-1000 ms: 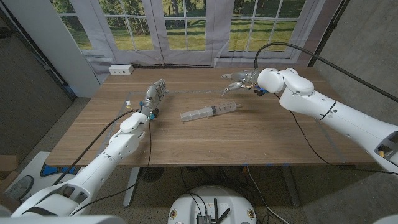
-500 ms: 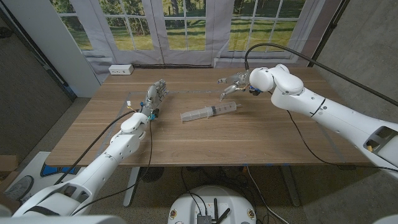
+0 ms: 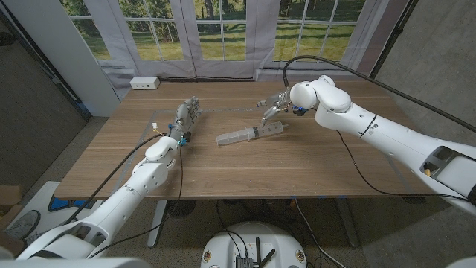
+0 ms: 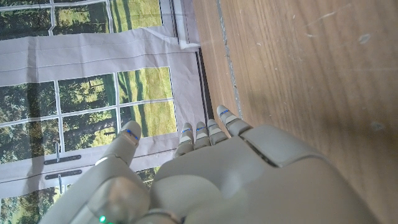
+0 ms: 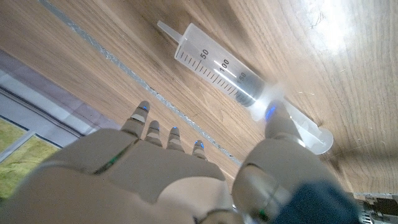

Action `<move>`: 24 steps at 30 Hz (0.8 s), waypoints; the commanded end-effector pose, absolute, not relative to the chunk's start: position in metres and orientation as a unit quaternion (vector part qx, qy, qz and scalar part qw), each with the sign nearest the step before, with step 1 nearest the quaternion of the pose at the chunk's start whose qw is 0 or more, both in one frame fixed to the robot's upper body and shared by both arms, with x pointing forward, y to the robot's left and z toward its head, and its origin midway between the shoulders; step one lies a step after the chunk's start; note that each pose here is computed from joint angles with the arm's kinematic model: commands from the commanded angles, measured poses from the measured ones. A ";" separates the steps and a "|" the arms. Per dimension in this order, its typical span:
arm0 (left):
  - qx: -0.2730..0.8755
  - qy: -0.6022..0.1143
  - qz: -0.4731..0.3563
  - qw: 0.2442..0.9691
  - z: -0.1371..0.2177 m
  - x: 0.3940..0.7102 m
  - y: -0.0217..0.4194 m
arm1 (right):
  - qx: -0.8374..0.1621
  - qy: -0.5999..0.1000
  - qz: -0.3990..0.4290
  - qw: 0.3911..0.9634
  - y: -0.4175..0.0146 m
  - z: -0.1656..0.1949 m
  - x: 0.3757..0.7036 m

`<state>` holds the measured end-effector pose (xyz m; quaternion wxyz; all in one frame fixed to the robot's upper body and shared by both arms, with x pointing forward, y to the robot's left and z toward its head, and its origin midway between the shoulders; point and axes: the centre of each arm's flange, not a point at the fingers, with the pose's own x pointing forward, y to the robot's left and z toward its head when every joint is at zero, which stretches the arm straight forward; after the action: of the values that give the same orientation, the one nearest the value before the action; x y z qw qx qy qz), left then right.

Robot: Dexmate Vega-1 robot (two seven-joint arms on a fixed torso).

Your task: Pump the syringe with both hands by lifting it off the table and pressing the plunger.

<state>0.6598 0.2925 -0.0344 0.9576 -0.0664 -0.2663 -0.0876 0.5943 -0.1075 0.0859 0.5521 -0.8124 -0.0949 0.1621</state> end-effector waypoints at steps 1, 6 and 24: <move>-0.070 -0.261 -0.091 0.959 -0.039 0.660 0.288 | -0.829 -0.061 0.185 0.523 -0.095 0.077 0.604; -0.071 -0.258 -0.095 0.959 -0.040 0.661 0.286 | -0.837 -0.054 0.188 0.511 -0.089 0.075 0.607; -0.083 -0.248 -0.101 0.960 -0.050 0.661 0.277 | -0.848 -0.026 0.188 0.495 -0.082 0.060 0.623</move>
<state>0.6617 0.2819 -0.0432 0.9588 -0.0772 -0.2550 -0.0983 0.6150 -0.0854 0.0692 0.5028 -0.8426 -0.0430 0.1879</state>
